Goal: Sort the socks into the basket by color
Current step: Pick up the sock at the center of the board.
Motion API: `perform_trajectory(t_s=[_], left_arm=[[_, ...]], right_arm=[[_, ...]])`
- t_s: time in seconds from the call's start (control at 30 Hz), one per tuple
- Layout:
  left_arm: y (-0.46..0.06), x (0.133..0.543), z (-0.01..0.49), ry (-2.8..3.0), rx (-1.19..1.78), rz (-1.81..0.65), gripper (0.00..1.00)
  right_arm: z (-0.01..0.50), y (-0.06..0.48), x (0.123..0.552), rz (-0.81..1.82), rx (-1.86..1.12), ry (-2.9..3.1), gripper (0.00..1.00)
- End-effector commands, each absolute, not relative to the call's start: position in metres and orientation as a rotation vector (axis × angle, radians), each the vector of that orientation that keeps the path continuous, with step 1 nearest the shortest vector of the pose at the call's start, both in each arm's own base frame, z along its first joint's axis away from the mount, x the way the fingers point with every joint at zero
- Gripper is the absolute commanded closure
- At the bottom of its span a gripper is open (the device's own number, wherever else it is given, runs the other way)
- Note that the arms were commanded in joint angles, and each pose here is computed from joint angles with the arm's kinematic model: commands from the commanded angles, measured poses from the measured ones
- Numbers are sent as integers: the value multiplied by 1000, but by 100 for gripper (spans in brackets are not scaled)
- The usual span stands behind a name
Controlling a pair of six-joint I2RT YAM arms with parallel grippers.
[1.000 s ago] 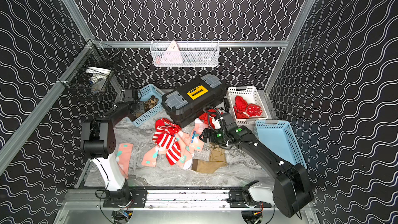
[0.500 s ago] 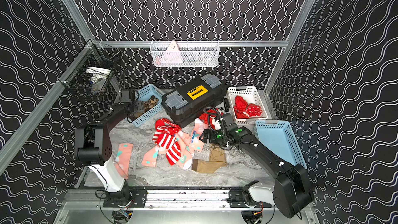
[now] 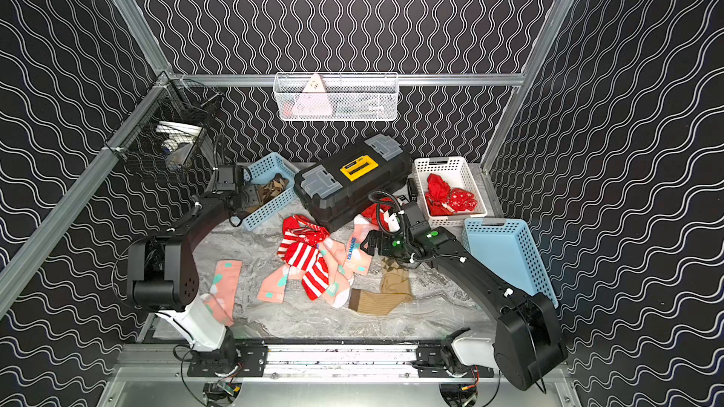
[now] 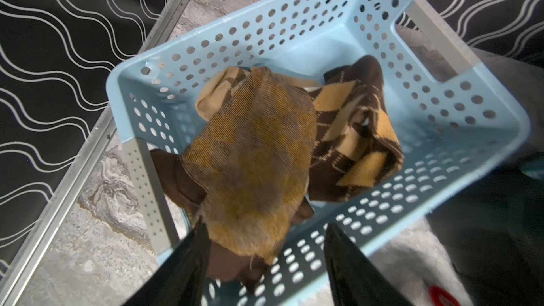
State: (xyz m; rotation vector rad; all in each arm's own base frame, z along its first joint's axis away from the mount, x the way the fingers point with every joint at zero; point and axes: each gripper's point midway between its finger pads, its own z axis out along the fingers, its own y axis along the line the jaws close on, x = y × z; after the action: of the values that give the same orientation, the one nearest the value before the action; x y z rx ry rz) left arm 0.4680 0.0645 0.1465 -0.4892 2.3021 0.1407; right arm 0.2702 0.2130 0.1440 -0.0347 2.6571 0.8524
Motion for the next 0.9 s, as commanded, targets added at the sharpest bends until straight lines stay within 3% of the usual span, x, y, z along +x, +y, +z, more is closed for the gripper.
perform_trajectory(t_s=[0.0, 0.37, 0.63, 0.87], left_arm=[[46, 469, 165, 2262, -463, 92, 35], [-50, 422, 214, 2213, -260, -87, 35], [-102, 367, 234, 2173, -143, -199, 35], [-117, 322, 239, 2170, -98, -248, 35]], right_arm=[[144, 213, 271, 848, -32, 2650, 0], [135, 202, 272, 726, -73, 2681, 1], [139, 222, 264, 691, -210, 2682, 27], [133, 273, 246, 633, -430, 2682, 30]])
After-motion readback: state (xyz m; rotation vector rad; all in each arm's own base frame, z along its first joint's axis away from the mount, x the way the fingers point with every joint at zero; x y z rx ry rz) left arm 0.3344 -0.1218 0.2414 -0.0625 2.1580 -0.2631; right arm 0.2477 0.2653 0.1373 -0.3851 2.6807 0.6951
